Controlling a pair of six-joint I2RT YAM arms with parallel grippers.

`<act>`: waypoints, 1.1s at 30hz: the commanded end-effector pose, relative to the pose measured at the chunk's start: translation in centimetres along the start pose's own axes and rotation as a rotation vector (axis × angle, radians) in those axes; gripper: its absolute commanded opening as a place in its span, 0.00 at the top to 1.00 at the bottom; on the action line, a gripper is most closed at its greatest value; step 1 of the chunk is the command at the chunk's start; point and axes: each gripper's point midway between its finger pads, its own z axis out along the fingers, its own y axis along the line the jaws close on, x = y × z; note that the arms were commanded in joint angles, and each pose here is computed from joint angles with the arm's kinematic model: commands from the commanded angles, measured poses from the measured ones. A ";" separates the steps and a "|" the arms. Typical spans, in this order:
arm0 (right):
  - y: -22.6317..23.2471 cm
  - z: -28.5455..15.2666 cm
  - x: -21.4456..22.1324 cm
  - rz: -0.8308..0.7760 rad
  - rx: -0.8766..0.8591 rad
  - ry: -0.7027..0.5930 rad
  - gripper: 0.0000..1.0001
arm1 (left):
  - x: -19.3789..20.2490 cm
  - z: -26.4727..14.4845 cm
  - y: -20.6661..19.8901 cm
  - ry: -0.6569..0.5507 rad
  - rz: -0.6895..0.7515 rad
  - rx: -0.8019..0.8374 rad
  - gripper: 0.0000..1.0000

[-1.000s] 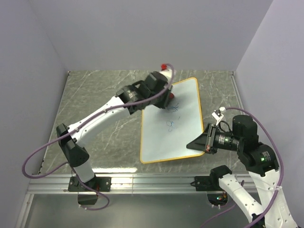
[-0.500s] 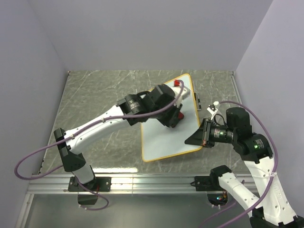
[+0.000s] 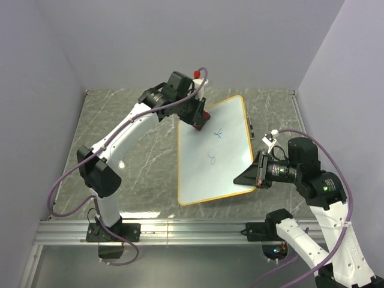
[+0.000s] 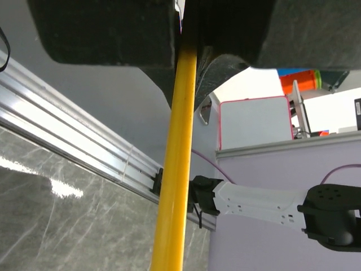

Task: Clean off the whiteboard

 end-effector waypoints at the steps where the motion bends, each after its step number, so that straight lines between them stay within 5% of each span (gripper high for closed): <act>1: 8.4 -3.1 0.4 -0.472 -0.401 -0.007 1.00 | -0.4 0.0 -7.5 -0.011 0.161 0.181 1.00; 8: 8.2 -2.4 -0.6 -0.485 -0.370 -0.011 1.00 | 4.8 -2.0 -16.2 0.118 0.255 0.366 1.00; 14: 8.1 -2.4 -0.7 -0.485 -0.358 -0.010 1.00 | 11.8 -4.0 -13.7 0.243 0.182 0.262 1.00; 25: 8.4 -2.5 -0.3 -0.485 -0.376 0.003 1.00 | 12.4 -3.2 -6.3 0.150 0.029 0.052 1.00; 33: 8.3 -2.5 -0.5 -0.490 -0.362 -0.006 1.00 | 9.8 -5.4 -15.5 0.037 0.075 0.312 1.00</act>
